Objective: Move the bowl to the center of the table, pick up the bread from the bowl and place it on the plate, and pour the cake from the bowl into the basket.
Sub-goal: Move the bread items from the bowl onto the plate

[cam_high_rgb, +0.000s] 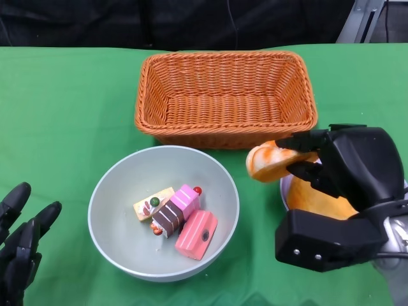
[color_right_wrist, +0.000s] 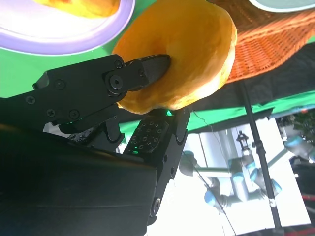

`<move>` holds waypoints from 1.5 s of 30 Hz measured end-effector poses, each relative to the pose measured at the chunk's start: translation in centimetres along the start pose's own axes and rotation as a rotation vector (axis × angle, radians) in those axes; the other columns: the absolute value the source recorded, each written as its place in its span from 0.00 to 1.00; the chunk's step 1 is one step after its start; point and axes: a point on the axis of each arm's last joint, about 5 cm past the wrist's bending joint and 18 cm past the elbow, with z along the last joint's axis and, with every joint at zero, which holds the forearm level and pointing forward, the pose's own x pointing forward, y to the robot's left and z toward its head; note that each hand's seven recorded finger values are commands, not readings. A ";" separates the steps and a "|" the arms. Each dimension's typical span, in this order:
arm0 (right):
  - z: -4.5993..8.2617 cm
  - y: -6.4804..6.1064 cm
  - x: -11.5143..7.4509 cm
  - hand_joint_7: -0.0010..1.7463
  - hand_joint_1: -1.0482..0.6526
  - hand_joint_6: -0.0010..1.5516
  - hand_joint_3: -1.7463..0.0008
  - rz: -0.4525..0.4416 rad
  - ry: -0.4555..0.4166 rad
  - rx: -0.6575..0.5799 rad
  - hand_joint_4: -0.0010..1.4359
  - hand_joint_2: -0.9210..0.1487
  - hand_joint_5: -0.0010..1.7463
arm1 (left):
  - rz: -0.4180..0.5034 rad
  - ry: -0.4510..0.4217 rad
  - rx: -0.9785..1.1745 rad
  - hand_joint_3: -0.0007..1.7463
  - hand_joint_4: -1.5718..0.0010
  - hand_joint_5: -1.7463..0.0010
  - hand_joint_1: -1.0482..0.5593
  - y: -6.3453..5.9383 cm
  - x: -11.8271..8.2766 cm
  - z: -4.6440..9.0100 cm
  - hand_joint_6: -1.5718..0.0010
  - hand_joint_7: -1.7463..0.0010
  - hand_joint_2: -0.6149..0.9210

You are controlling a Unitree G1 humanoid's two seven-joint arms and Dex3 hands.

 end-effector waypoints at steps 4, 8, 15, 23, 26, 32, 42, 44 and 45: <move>-0.5 -0.5 -1.0 0.03 0.46 0.75 1.00 0.003 0.025 -0.003 0.64 0.04 0.76 | -0.008 0.000 0.002 0.14 0.37 1.00 0.35 0.1 0.0 0.0 0.46 1.00 1.00; -1.3 -0.9 -2.0 0.03 0.47 0.75 1.00 0.002 0.049 -0.010 0.63 0.04 0.78 | -0.012 -0.001 0.004 0.14 0.38 1.00 0.35 0.2 0.0 0.1 0.46 1.00 1.00; -2.0 -1.2 -3.3 0.03 0.46 0.76 1.00 -0.005 0.080 0.019 0.62 0.04 0.79 | -0.024 -0.002 0.003 0.14 0.38 1.00 0.35 0.4 0.1 0.1 0.46 1.00 1.00; -2.6 -1.3 -3.9 0.04 0.46 0.76 1.00 -0.028 0.089 0.021 0.60 0.04 0.82 | -0.016 0.012 0.007 0.14 0.37 1.00 0.35 0.6 -0.1 0.0 0.45 1.00 1.00; -2.8 -1.3 -4.2 0.04 0.47 0.75 1.00 -0.025 0.094 0.023 0.60 0.03 0.81 | -0.019 0.011 0.005 0.14 0.38 1.00 0.35 0.6 -0.1 0.0 0.46 1.00 1.00; -3.5 -1.6 -4.8 0.03 0.47 0.74 1.00 -0.028 0.139 0.022 0.62 0.03 0.76 | -0.028 0.007 0.011 0.14 0.38 1.00 0.35 0.9 0.0 0.1 0.46 1.00 1.00; -4.5 -1.9 -4.9 0.03 0.47 0.74 1.00 -0.010 0.203 0.046 0.64 0.03 0.81 | -0.021 0.005 0.004 0.14 0.38 1.00 0.35 1.2 0.0 0.1 0.46 1.00 1.00; -4.9 -2.0 -5.0 0.03 0.48 0.75 1.00 0.003 0.228 0.050 0.63 0.03 0.82 | -0.021 0.004 0.002 0.14 0.38 1.00 0.35 1.2 0.0 0.1 0.46 1.00 1.00; -5.1 -2.2 -5.0 0.03 0.48 0.75 1.00 0.005 0.238 0.047 0.63 0.03 0.82 | -0.020 0.003 0.001 0.14 0.38 1.00 0.35 1.2 0.0 0.1 0.46 1.00 1.00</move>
